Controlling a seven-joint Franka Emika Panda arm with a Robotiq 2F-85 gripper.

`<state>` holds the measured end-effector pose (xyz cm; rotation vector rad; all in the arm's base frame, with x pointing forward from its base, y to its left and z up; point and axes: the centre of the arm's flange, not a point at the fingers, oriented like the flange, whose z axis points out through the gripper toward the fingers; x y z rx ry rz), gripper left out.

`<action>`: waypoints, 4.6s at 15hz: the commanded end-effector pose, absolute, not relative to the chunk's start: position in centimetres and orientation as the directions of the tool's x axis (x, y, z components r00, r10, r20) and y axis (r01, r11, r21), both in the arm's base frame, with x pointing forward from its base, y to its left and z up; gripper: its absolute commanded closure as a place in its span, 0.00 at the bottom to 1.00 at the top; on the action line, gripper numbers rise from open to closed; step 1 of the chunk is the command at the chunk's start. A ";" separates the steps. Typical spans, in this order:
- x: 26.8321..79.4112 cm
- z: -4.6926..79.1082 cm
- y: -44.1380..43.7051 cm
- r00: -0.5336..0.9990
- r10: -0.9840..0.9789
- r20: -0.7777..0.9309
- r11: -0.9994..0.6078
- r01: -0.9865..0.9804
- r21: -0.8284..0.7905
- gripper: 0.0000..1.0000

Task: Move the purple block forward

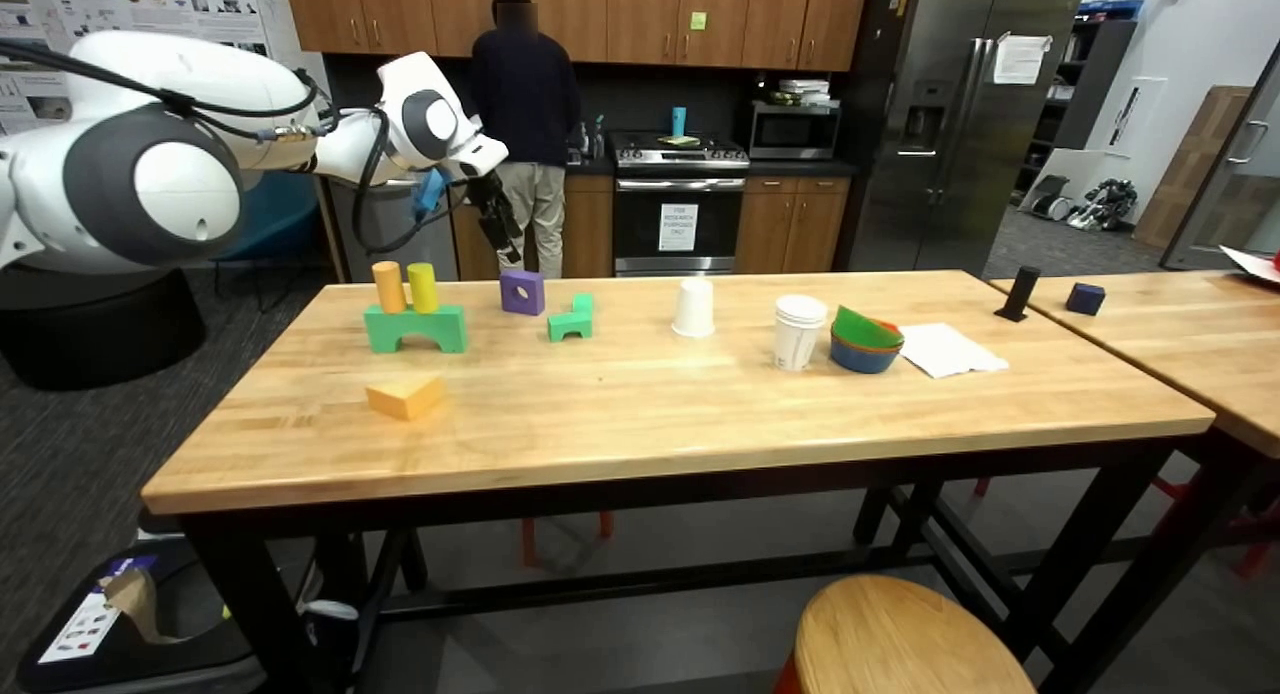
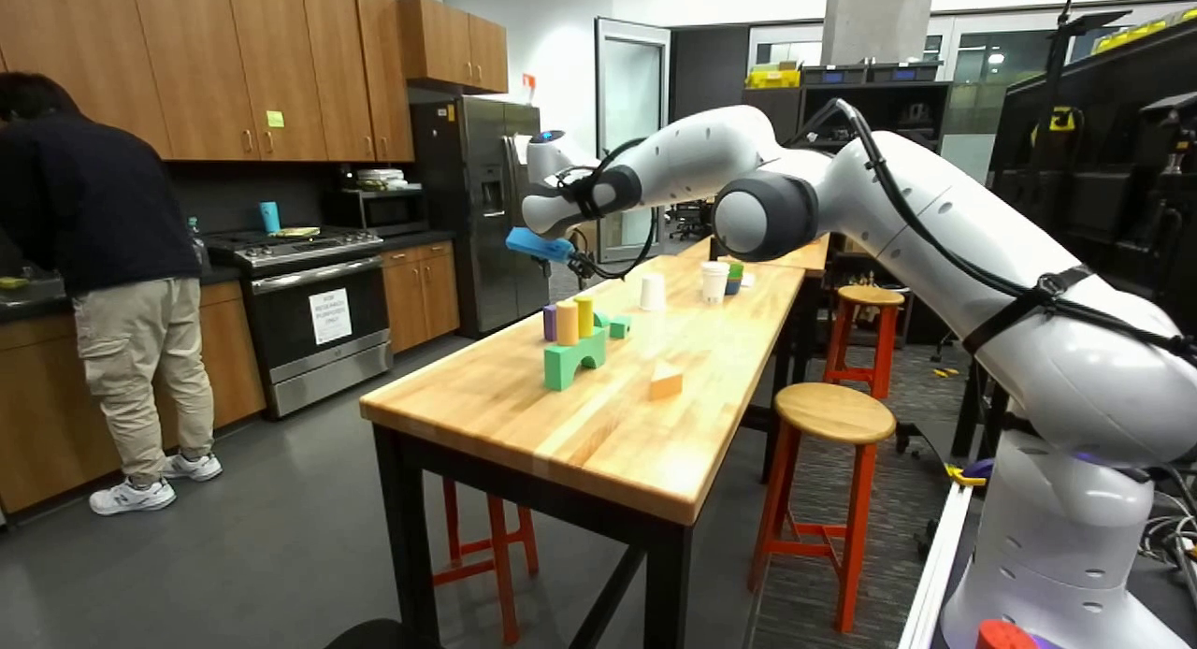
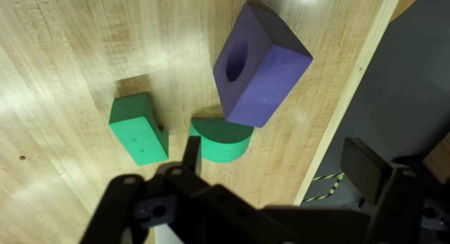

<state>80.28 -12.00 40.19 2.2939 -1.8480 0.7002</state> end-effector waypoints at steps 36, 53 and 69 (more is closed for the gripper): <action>83.1 37.2 -12.5 0.127 -0.930 0.345 -0.197 -0.965 -0.175 0.00; 84.8 36.2 -12.4 0.094 -0.932 0.350 -0.176 -0.961 -0.212 0.11; 84.9 37.7 -12.7 0.096 -0.928 0.360 -0.191 -0.952 -0.239 1.00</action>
